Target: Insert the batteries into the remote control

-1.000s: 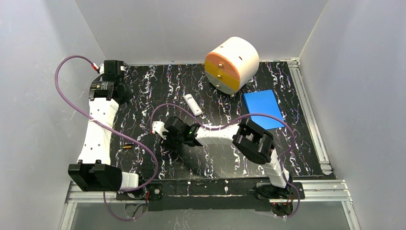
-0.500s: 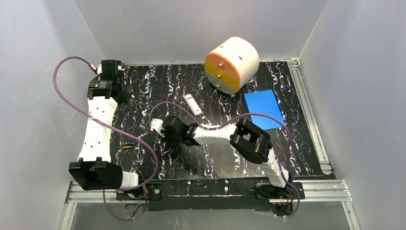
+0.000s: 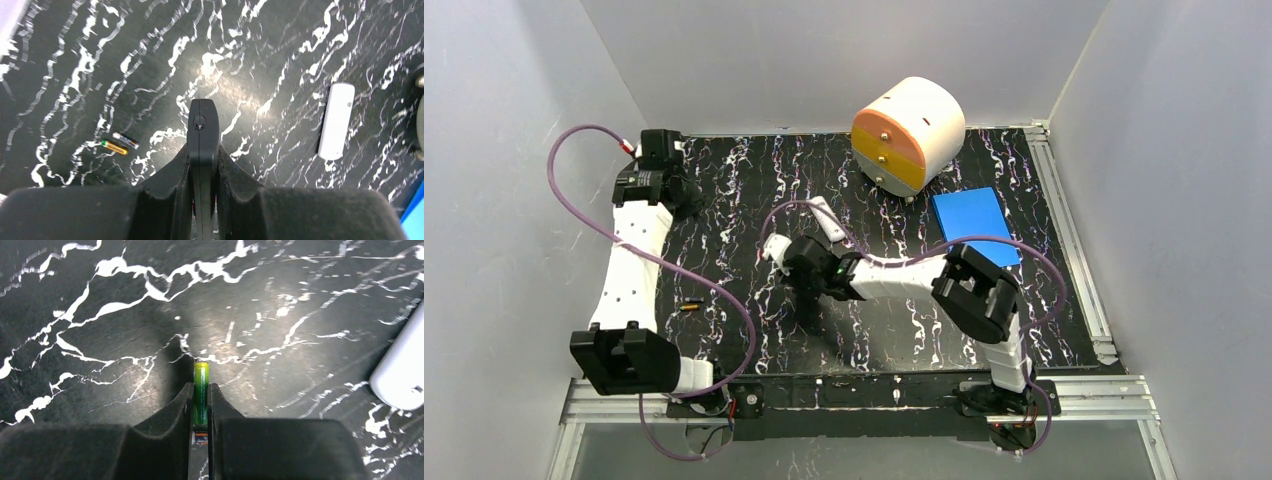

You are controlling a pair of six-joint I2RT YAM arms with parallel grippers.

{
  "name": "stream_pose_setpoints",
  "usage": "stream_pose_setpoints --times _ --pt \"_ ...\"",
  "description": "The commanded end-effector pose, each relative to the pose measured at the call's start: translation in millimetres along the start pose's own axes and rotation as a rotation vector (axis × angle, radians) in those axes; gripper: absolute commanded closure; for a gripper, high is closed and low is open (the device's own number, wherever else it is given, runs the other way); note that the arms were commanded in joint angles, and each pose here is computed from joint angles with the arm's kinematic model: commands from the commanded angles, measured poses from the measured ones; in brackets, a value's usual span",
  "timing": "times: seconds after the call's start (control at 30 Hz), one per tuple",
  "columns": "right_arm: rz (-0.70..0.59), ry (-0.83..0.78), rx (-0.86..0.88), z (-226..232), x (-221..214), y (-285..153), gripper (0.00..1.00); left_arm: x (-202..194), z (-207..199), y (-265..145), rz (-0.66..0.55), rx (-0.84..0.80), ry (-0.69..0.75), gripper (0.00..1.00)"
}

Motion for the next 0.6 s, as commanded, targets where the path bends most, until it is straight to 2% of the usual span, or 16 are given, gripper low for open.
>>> stream_pose_setpoints --times 0.0,0.27,0.37,0.57 --pt "-0.161 0.198 -0.058 -23.9 34.5 -32.4 0.86 -21.7 -11.2 15.6 0.111 -0.150 0.001 1.00" --pt "-0.220 0.460 -0.094 -62.1 45.5 -68.3 0.86 -51.4 -49.6 34.0 0.227 -0.609 0.017 1.00" --pt "-0.239 0.562 -0.107 -76.7 44.8 -89.7 0.85 -72.5 -71.9 37.0 0.254 -0.757 0.064 1.00" --pt "-0.307 0.706 -0.096 -93.6 54.8 -143.6 0.84 -103.6 -107.8 34.6 0.221 -1.089 0.074 1.00"
Point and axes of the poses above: each gripper's point midway between its finger pads, its own y axis out along the fingers, its own z axis along the line the jaws close on, x = y × z, the point moved 9 cm from there along -y, back along the fingers, and after that the axes turned 1 degree about y, right-handed, at the moved point
